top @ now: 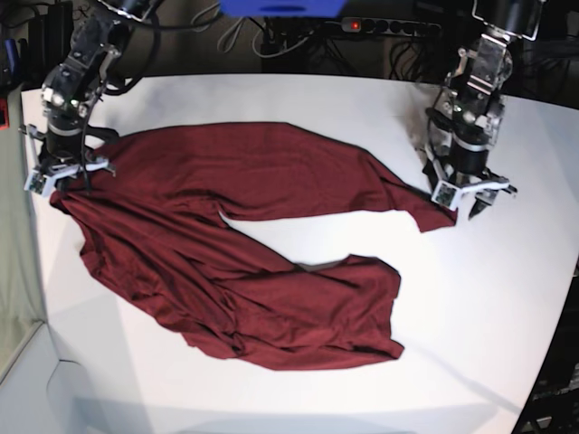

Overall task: Layout the t-shirt on the table in an organized manner, then fold the t-shirt properly
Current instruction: 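Reposition the left gripper over the sleeve end and grasp it, then move the left gripper down along the shirt to grasp the sleeve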

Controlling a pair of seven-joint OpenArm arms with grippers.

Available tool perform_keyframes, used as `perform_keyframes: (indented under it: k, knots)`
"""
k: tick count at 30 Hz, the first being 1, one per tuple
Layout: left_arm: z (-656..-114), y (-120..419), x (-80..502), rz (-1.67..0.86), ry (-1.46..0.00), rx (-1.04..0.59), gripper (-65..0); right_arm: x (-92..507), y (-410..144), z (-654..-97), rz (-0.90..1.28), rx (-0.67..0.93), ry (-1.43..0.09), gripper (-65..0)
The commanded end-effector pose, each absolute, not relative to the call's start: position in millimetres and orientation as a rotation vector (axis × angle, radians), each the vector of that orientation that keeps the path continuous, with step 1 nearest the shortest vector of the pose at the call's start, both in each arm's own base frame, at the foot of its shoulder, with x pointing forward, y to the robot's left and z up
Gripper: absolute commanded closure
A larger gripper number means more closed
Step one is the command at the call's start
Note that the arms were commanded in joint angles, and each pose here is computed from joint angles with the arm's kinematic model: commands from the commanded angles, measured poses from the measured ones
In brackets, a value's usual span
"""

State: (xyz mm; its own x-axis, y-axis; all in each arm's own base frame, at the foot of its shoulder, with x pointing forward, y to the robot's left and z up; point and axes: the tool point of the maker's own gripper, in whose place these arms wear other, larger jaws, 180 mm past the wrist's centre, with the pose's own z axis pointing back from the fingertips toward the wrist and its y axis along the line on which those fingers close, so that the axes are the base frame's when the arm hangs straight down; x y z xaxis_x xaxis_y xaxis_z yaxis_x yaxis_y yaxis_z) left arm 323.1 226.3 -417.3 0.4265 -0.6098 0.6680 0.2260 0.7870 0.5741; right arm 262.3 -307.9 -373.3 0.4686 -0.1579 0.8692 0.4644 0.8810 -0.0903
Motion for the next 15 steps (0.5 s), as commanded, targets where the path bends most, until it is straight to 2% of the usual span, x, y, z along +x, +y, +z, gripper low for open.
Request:
perform_keyframes:
  k: [1, 8, 11, 15]
  knots:
    - [-418.2, 226.7, 324.7, -0.549, -0.992, 0.433, -34.9, 270.5, -312.4, -357.7, -0.383, -0.352, -1.076, 0.0]
    - [-439.6, 209.6, 328.3, -0.566, -0.954, 0.395, -32.9, 270.5, -312.4, -357.7, -0.383, -0.352, -1.076, 0.0]
    - [-447.8, 207.6, 328.6, -0.577, -0.933, 0.39, -20.5, 270.2, -312.9, -357.7, -0.384, -0.353, -1.075, 0.0]
    - [-447.3, 208.7, 329.4, -0.575, -0.935, 0.392, -7.6, 270.4, -313.9, -357.0, -0.385, -0.355, -1.077, 0.0]
